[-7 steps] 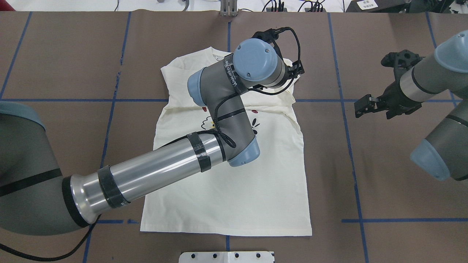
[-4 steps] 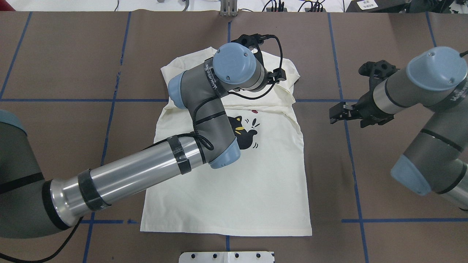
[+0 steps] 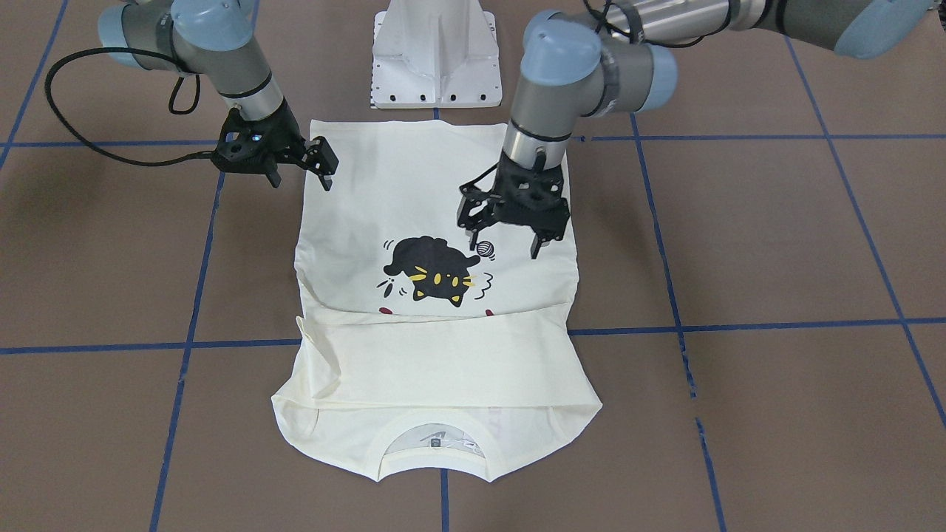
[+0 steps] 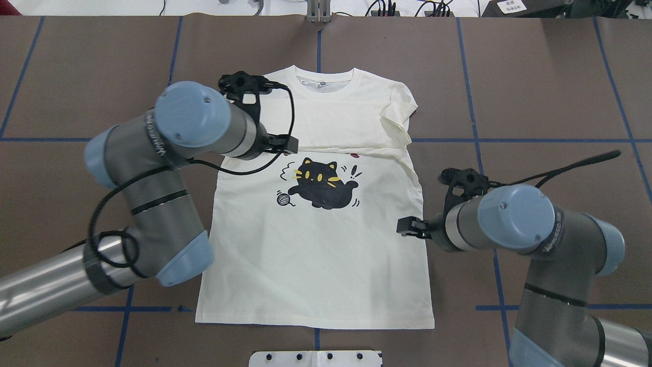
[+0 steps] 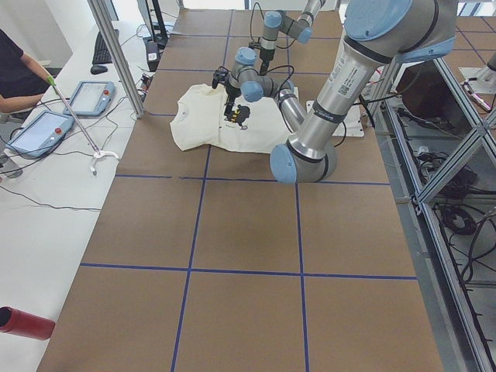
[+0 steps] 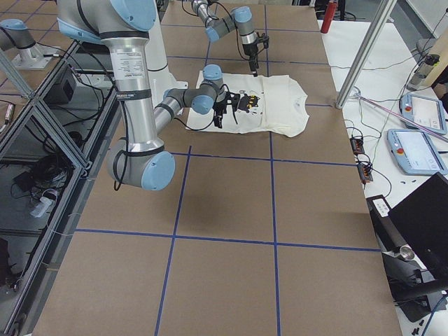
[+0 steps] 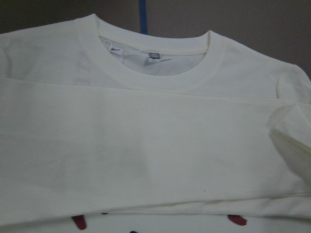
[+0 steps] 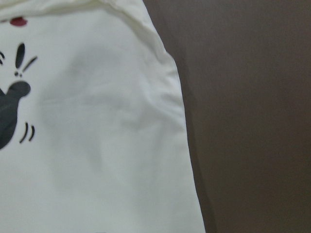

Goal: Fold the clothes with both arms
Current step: 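Release the sleeve and move both grippers toward the shirt hem corners, then lower both grippers onto the hem corners and grasp them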

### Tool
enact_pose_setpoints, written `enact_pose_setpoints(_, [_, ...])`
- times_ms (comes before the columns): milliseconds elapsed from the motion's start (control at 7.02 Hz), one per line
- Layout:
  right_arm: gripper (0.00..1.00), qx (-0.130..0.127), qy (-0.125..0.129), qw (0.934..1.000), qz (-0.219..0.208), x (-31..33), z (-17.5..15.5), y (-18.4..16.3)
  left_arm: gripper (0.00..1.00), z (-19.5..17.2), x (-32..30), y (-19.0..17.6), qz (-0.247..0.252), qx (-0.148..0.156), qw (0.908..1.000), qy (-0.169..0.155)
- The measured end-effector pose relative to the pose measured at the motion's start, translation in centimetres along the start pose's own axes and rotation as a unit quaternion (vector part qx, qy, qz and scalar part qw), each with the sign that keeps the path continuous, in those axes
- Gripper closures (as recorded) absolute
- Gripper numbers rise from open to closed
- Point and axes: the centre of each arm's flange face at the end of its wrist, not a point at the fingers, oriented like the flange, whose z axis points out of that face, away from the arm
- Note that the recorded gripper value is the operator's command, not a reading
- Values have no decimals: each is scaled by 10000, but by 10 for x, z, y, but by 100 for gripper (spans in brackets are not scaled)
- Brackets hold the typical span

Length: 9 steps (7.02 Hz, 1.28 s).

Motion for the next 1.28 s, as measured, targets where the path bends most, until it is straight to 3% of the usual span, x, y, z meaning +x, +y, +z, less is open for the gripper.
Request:
enact_pose_setpoints(285, [0, -71, 129, 9998, 95, 13, 11, 70, 0, -63, -25, 19, 295, -33, 9995, -135])
enact_pose_setpoints(713, [1, -134, 218, 9996, 107, 19, 22, 119, 0, -89, -27, 23, 372, 17, 9993, -66])
enact_pose_setpoints(855, [17, -176, 235, 9995, 87, 19, 23, 125, 0, -91, -27, 24, 377, 28, 9993, -49])
enact_pose_setpoints(998, [43, -203, 245, 9995, 75, 20, 24, 128, 0, -92, -26, 24, 379, 32, 9993, -42])
enact_pose_setpoints(1283, [83, -259, 253, 9993, 68, 19, 25, 131, 0, -96, -26, 24, 383, 57, 9992, -10])
